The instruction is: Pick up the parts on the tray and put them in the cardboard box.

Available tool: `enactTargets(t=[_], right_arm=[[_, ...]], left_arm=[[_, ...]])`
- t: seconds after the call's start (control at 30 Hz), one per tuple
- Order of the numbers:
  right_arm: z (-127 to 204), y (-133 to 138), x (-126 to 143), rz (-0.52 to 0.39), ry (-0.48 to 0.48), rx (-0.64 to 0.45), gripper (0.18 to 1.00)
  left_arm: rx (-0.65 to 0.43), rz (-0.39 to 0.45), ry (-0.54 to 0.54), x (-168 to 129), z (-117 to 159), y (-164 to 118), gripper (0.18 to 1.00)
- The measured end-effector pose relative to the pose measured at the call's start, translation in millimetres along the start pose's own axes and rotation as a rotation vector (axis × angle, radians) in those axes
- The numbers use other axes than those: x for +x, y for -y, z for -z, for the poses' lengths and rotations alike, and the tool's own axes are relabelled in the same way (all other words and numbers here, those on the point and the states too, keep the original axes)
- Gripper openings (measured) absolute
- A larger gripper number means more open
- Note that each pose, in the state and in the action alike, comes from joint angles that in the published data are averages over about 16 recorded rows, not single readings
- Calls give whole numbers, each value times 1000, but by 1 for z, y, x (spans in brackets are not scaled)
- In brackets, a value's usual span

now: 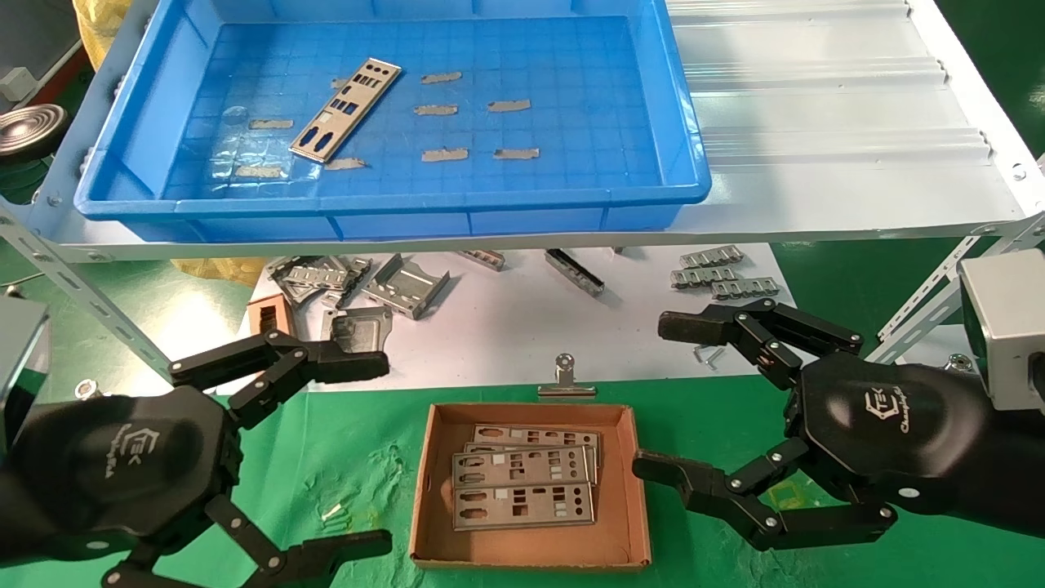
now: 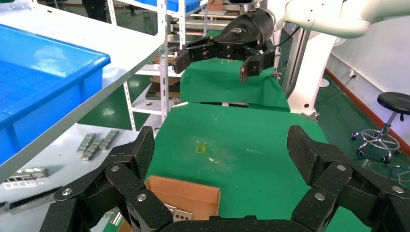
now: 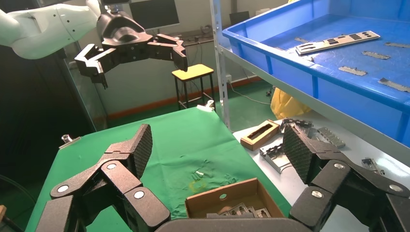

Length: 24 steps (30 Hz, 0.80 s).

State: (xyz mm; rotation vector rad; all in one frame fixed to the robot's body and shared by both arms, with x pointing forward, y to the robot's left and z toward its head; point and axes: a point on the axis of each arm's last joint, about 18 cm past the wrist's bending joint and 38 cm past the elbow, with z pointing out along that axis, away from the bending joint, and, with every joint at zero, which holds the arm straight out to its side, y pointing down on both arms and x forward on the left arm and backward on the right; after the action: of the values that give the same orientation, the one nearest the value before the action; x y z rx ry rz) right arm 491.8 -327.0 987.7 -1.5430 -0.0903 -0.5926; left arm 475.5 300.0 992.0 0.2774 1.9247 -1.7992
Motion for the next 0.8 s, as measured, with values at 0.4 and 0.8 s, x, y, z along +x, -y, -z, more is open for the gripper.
enactTargets(t=[0.4,0.8], right_arm=[[0,0,0,0,0,0,1000],[0,0,0,0,0,0,1000]], left_arm=[[0,0,0,0,0,0,1001],[0,0,0,0,0,0,1001]])
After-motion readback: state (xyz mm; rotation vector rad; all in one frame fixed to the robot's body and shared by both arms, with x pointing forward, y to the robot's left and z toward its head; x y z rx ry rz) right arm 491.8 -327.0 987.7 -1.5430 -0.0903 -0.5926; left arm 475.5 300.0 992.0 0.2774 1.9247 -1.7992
